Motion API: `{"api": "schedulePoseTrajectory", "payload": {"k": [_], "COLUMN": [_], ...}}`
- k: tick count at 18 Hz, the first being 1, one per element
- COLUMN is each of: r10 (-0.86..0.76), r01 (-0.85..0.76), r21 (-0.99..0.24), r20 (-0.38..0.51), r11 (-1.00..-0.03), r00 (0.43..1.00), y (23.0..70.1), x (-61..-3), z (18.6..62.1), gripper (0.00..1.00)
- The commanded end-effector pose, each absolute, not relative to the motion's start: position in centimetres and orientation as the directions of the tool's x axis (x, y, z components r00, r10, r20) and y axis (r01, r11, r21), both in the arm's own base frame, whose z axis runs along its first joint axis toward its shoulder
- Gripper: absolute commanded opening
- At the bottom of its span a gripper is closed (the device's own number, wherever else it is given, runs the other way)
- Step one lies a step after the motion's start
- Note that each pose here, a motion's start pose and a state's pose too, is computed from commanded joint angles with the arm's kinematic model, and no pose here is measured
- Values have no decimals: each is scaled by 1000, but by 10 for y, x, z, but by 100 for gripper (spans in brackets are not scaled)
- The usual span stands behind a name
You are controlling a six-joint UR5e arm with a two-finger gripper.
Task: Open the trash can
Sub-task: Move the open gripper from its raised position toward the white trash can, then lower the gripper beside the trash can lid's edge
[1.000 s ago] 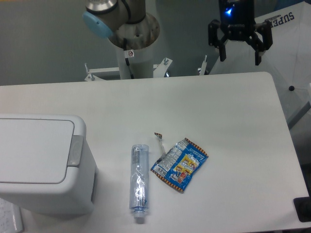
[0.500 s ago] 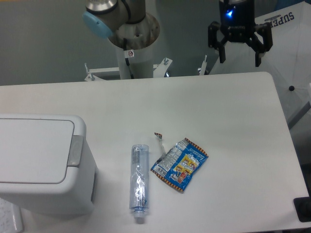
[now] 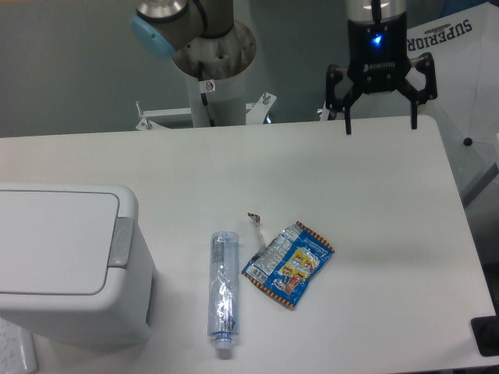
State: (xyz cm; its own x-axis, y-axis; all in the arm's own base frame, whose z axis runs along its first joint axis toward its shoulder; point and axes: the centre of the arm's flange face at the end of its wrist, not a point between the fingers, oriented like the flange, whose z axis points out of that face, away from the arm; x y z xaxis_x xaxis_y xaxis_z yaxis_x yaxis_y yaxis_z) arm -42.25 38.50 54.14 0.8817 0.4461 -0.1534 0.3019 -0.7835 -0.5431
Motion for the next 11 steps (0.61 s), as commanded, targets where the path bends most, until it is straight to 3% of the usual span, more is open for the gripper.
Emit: {"api": "schedulePoseTrajectory", "payload": {"k": [3, 11], "r10": [558, 662], "r01": [435, 604], "r21": [-568, -552], "r20": [-51, 121], "r11": [-698, -574], "r00": [828, 740], "y": [402, 454], "x": [-416, -392], "z": [543, 535], "gripper": [100, 100]}}
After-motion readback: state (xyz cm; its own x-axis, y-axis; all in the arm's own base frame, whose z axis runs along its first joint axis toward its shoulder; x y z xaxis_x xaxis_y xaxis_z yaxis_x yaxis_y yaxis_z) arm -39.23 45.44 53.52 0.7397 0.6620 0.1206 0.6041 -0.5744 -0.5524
